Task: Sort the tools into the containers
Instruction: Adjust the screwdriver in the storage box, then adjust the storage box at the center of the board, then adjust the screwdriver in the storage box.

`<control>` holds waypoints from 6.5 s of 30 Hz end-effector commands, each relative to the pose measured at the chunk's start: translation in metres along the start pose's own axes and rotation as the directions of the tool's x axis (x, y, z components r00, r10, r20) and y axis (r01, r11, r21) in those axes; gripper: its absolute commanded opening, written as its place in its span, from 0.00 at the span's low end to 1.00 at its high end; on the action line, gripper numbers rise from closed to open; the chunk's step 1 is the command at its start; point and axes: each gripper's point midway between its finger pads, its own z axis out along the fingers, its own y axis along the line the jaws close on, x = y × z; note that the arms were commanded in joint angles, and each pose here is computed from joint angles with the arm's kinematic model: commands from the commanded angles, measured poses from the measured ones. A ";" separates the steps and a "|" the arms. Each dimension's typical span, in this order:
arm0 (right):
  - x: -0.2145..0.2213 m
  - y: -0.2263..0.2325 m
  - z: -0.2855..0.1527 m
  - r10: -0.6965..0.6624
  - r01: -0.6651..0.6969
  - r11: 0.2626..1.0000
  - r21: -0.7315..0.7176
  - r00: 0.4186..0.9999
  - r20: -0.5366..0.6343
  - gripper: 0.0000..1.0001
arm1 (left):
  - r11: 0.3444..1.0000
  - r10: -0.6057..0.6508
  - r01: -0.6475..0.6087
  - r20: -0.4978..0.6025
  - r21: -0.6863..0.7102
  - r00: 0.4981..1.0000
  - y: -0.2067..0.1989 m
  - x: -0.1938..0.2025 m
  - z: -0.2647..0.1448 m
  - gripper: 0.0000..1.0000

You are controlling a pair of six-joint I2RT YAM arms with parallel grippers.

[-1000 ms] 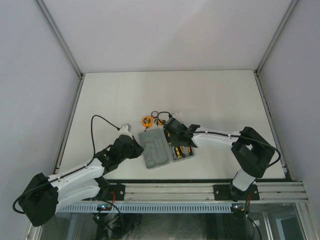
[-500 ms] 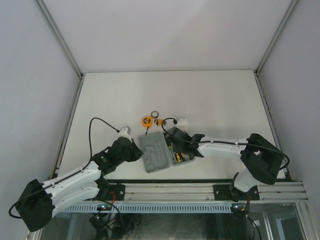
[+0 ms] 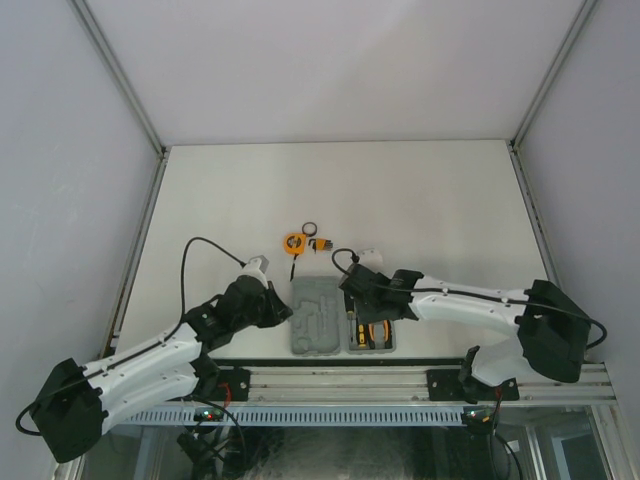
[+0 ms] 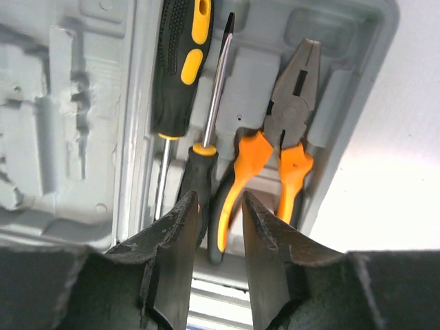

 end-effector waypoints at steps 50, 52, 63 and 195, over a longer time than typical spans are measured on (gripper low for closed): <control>-0.083 -0.036 -0.010 0.095 -0.080 0.993 -0.092 0.981 0.169 0.16 | 0.980 0.133 -0.132 -0.004 -0.150 0.991 0.005 -0.089 0.012 0.33; -0.086 -0.033 -0.013 0.108 -0.088 0.990 -0.114 0.977 0.182 0.16 | 0.978 0.136 -0.130 0.024 -0.166 0.990 0.005 -0.095 0.002 0.44; -0.108 -0.028 -0.017 0.222 -0.175 0.965 -0.197 0.942 0.252 0.18 | 0.976 0.173 -0.151 0.137 -0.157 0.975 -0.012 -0.107 -0.042 0.54; -0.082 -0.008 0.030 0.417 -0.390 0.899 -0.200 0.902 0.115 0.11 | 0.916 0.398 -0.365 -0.255 0.166 0.881 -0.118 0.074 0.060 0.17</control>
